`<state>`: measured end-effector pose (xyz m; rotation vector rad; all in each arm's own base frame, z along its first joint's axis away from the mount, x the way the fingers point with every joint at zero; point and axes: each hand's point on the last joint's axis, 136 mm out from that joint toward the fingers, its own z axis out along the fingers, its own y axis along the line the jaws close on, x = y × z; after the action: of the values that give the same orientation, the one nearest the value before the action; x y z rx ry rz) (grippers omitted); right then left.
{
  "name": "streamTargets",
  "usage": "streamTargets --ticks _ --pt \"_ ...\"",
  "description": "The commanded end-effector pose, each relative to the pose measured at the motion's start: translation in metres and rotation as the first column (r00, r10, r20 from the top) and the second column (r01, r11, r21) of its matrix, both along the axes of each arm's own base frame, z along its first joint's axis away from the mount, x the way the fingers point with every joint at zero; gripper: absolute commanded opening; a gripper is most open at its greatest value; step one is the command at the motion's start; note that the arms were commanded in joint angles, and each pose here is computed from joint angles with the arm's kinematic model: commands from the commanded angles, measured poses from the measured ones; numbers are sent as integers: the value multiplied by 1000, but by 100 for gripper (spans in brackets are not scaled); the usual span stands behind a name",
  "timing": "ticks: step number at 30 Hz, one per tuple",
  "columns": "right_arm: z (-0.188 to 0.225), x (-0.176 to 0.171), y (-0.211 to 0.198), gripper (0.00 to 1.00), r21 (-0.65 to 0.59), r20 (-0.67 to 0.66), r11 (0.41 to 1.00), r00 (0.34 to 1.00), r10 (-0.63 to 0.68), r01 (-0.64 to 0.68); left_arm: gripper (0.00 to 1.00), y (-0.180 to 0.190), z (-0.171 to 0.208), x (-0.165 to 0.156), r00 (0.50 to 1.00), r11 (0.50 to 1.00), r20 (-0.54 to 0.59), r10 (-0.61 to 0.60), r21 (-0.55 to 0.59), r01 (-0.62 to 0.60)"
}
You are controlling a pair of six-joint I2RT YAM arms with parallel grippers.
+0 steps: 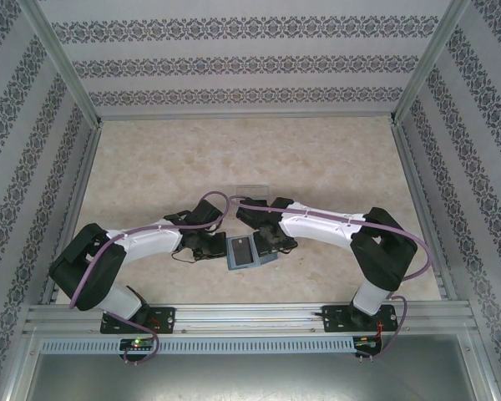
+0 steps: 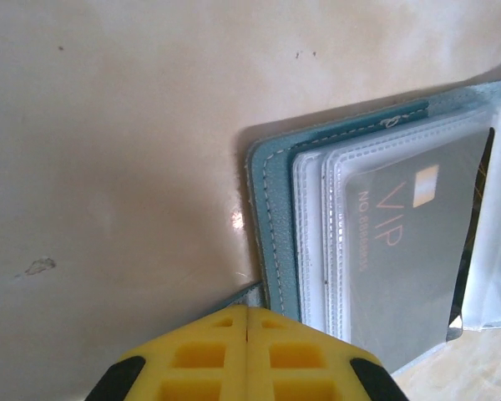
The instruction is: Take the credit cards out of the card holder
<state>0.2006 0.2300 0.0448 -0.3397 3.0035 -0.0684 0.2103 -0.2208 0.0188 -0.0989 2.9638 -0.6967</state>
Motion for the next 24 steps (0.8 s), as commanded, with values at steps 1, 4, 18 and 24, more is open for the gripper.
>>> streamTargets --ticks 1,4,18,24 --pt "0 0 -10 56 -53 13 998 1000 19 -18 8 3 1 -3 1000 1000 -2 -10 27 10" --pt "-4 -1 -12 57 -61 8 998 1000 19 -19 7 2 3 -1 1000 1000 3 -12 21 12" --pt "-12 -30 -2 44 137 -55 988 997 -62 69 8 -5 32 8 998 997 35 -59 55 57" --pt "-3 -32 9 40 211 -65 975 996 -62 75 10 -21 41 14 994 995 43 -96 30 94"
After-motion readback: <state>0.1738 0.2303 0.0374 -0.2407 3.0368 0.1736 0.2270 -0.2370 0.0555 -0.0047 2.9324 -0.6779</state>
